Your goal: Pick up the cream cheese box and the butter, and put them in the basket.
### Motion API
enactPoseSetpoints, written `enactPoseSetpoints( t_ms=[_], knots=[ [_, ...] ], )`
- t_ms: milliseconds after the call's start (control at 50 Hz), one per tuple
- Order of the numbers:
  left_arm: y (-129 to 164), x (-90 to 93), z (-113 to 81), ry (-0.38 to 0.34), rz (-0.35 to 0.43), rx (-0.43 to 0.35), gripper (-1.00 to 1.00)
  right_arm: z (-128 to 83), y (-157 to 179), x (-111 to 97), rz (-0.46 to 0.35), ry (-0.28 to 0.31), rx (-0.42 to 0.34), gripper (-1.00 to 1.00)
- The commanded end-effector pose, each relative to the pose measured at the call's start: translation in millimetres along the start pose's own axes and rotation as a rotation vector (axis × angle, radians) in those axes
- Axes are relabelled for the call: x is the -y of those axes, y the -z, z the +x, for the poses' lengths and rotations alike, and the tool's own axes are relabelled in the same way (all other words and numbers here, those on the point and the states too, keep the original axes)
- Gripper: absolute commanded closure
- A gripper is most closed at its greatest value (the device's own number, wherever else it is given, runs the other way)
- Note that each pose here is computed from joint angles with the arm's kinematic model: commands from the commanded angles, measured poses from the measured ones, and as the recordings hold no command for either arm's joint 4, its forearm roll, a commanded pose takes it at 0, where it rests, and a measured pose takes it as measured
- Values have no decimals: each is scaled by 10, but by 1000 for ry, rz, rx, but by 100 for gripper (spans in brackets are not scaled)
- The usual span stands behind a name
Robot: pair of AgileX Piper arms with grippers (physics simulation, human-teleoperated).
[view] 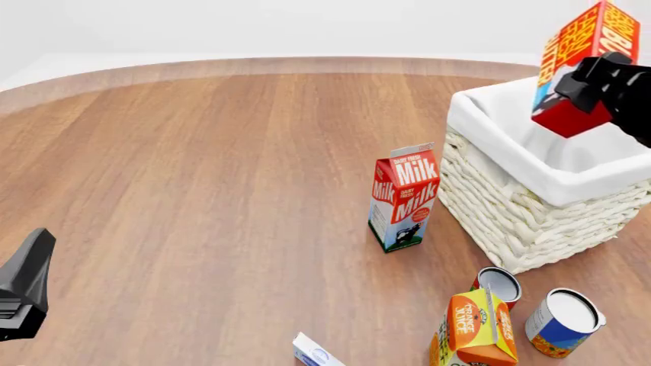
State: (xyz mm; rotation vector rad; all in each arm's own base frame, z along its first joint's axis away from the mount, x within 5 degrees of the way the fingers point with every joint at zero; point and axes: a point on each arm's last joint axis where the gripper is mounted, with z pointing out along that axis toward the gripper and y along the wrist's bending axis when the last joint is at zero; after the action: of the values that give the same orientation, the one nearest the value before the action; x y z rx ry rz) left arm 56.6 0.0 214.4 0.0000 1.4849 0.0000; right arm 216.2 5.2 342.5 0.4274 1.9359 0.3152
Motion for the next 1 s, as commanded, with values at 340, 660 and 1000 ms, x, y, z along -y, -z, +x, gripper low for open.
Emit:
enactPoseSetpoints(
  t_ms=[340, 660, 1000],
  knots=[
    [0, 0, 0, 0, 0, 0, -100, 3, 24, 70, 16, -26, 28, 100],
    [0, 0, 0, 0, 0, 0, -100, -30, -67, 92, 28, -56, 34, 100],
    [0, 0, 0, 0, 0, 0, -100, 16, -64, 137, 42, -57, 25, 100]
  ],
)
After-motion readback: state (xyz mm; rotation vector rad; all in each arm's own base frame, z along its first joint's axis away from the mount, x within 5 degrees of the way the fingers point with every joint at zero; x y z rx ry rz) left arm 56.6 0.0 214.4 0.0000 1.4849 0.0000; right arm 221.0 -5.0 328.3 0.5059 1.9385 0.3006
